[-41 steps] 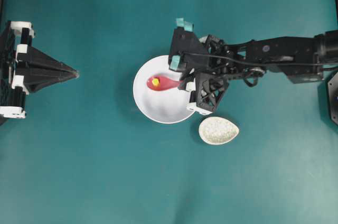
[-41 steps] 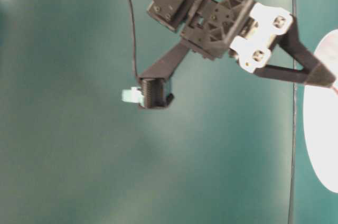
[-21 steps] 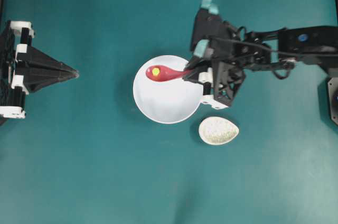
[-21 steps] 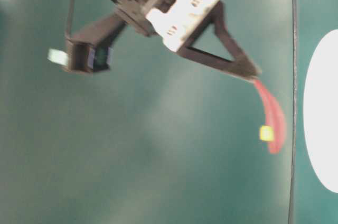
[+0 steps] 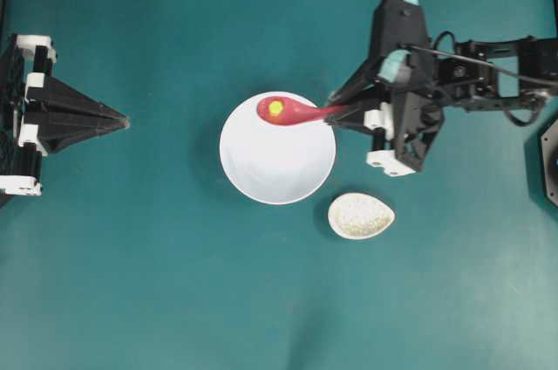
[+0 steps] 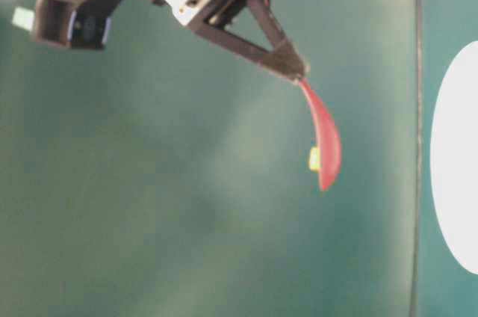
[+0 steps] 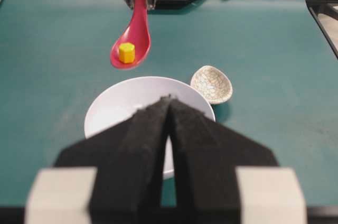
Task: Scoop the yellow hexagonal prism block from the bowl with a spoon using the right arm.
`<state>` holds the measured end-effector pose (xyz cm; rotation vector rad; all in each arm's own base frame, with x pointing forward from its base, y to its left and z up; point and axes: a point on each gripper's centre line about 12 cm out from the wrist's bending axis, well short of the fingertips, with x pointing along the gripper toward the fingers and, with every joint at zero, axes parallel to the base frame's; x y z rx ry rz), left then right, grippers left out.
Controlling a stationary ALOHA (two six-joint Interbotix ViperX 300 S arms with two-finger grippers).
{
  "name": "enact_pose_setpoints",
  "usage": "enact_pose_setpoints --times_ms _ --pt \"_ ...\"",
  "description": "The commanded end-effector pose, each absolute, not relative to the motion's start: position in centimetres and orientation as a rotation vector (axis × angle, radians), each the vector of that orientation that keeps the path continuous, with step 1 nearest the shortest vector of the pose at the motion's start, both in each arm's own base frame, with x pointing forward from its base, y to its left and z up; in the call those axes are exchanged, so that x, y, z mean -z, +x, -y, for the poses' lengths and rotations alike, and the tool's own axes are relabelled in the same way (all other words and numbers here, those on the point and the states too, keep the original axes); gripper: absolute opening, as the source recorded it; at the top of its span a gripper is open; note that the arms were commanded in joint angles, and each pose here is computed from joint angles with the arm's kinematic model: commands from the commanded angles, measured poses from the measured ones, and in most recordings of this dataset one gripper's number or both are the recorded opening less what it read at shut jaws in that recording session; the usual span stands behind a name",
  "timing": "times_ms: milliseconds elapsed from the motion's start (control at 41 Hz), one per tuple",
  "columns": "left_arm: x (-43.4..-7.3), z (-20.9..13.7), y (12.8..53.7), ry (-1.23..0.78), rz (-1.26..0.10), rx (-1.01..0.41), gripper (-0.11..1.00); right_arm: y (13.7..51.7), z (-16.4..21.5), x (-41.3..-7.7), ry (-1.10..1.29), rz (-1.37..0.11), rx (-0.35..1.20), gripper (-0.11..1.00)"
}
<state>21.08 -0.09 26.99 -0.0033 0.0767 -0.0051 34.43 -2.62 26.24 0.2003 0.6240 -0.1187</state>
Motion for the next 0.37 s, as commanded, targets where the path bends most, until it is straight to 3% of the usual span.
enact_pose_setpoints --times_ms 0,341 --pt "-27.5 0.1 21.2 -0.002 -0.054 0.006 -0.01 33.9 2.5 -28.1 0.199 -0.551 0.113 0.24" --pt "-27.4 0.1 21.4 -0.002 -0.051 0.008 -0.01 32.3 2.5 -29.0 0.197 -0.472 0.110 0.24"
